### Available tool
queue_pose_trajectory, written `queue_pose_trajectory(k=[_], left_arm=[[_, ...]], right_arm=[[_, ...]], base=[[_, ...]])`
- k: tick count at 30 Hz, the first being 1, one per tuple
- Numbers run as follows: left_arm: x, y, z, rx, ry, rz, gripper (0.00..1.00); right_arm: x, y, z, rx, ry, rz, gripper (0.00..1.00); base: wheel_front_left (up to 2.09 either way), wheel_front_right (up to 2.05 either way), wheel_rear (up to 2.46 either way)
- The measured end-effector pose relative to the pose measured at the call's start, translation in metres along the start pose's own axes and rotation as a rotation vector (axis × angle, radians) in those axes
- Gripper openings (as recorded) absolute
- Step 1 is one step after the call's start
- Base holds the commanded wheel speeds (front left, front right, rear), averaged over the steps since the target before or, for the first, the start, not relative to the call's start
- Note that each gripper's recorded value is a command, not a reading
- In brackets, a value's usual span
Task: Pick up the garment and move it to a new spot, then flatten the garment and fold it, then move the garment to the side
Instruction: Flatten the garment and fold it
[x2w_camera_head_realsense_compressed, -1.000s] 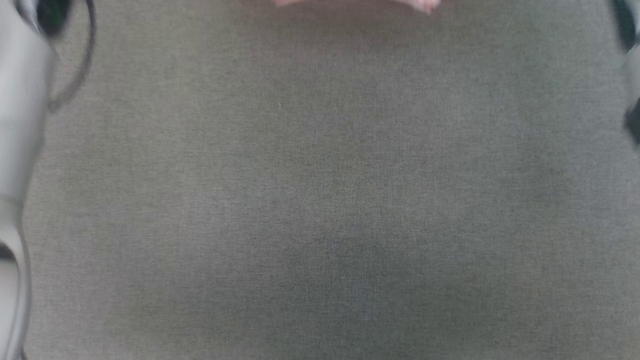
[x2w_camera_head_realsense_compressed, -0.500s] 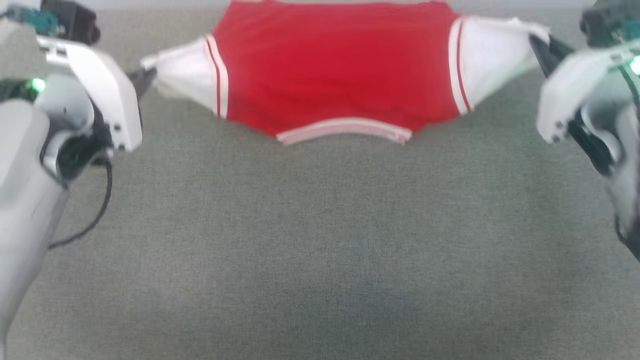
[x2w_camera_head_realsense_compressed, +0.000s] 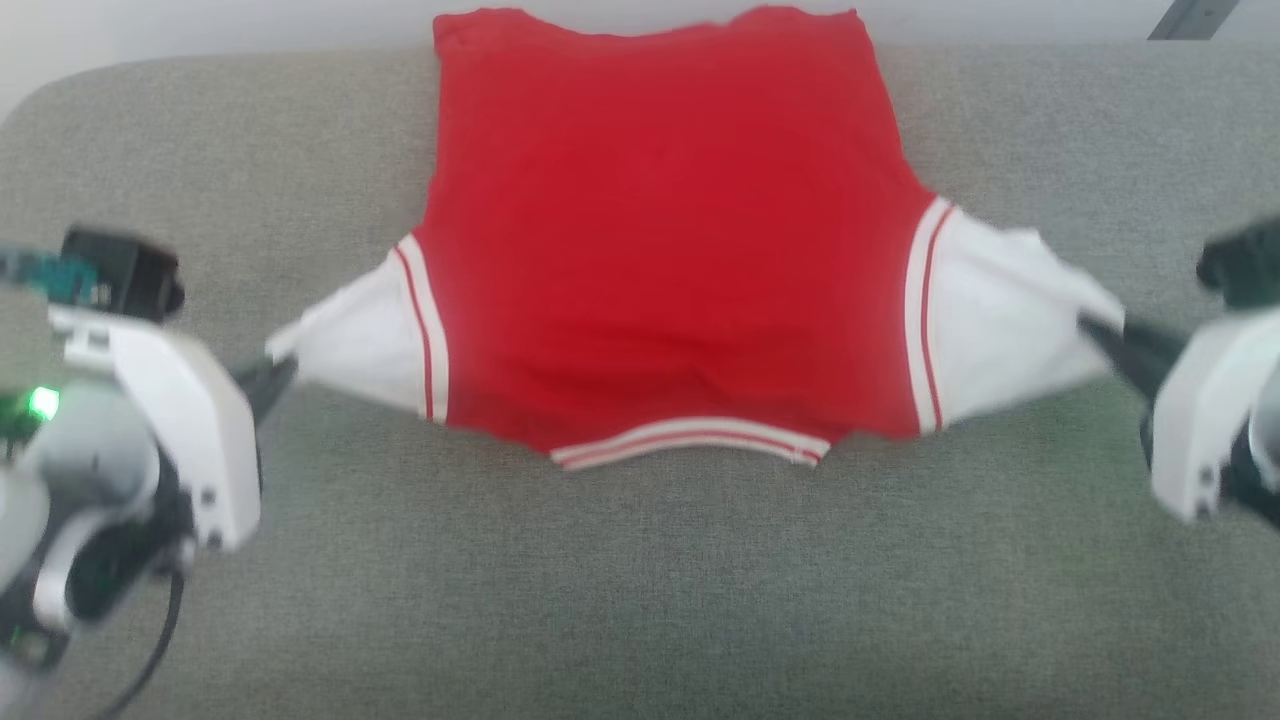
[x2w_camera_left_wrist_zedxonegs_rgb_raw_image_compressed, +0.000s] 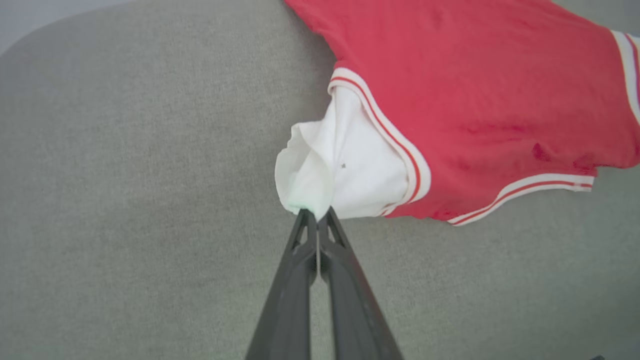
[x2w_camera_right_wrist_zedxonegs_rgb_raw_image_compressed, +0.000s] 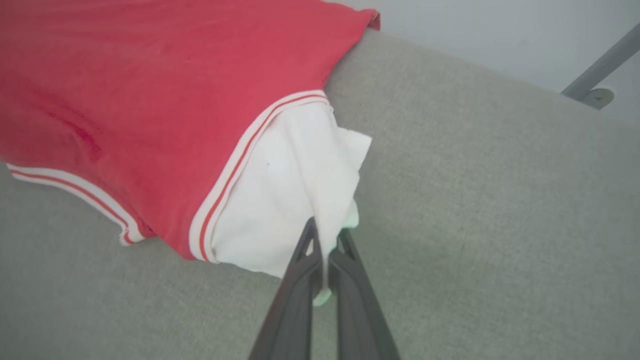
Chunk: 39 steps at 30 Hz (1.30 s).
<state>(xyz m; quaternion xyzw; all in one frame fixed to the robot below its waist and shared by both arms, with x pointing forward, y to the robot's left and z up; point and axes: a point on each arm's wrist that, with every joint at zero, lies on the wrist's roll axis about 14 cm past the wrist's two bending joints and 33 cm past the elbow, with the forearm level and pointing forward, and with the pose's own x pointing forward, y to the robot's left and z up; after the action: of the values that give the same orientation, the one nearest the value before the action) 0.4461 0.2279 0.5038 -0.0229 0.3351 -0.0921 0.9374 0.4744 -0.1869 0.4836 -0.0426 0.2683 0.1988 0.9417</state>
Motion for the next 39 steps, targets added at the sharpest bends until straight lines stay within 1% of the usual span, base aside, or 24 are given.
queue_pose_trajectory(k=[6,11,14,18,21,27,30,34,35,36,37,39], left_arm=[[-0.026,-0.007,-0.036,-0.035,0.083,0.019,0.0],[-0.043,-0.009,-0.072,-0.091,0.165,0.044,0.0],[-0.052,-0.01,-0.09,-0.126,0.206,0.056,0.0],[-0.058,-0.006,-0.104,-0.147,0.218,0.076,0.0],[-0.055,-0.004,-0.113,-0.159,0.227,0.072,0.0],[-0.039,-0.006,-0.134,-0.191,0.252,0.042,0.0],[-0.028,-0.011,-0.136,-0.206,0.248,0.017,0.0],[-0.017,-0.016,-0.137,-0.214,0.247,-0.008,0.0],[-0.015,-0.017,-0.137,-0.217,0.245,-0.012,0.0],[-0.014,-0.017,-0.137,-0.214,0.243,-0.016,0.0],[-0.012,-0.017,-0.137,-0.213,0.243,-0.014,0.0],[-0.011,-0.017,-0.136,-0.215,0.234,-0.012,0.0]], right_arm=[[-0.029,0.018,-0.044,0.039,0.153,0.048,0.0],[-0.054,0.035,-0.073,0.091,0.258,0.077,0.0],[-0.068,0.043,-0.086,0.12,0.302,0.08,0.0],[-0.076,0.049,-0.094,0.139,0.316,0.066,0.0],[-0.072,0.052,-0.106,0.138,0.342,0.054,0.0],[-0.046,0.052,-0.129,0.149,0.368,0.034,0.0],[-0.031,0.049,-0.141,0.137,0.384,0.021,0.0],[-0.017,0.05,-0.149,0.139,0.391,0.035,0.0],[-0.014,0.049,-0.148,0.134,0.387,0.035,0.37],[-0.012,0.049,-0.147,0.132,0.383,0.035,0.86],[-0.012,0.048,-0.147,0.135,0.379,0.035,1.0],[-0.012,0.045,-0.142,0.118,0.371,0.035,1.0]], base=[[0.0,0.0,0.0],[0.0,0.0,0.0],[0.0,0.0,0.0],[0.0,0.0,0.0],[0.0,0.0,0.0],[0.0,0.0,0.0],[0.0,0.0,0.0],[0.0,0.0,0.0],[0.0,0.0,0.0],[0.0,0.0,0.0],[0.0,0.0,0.0],[0.0,0.0,0.0]])
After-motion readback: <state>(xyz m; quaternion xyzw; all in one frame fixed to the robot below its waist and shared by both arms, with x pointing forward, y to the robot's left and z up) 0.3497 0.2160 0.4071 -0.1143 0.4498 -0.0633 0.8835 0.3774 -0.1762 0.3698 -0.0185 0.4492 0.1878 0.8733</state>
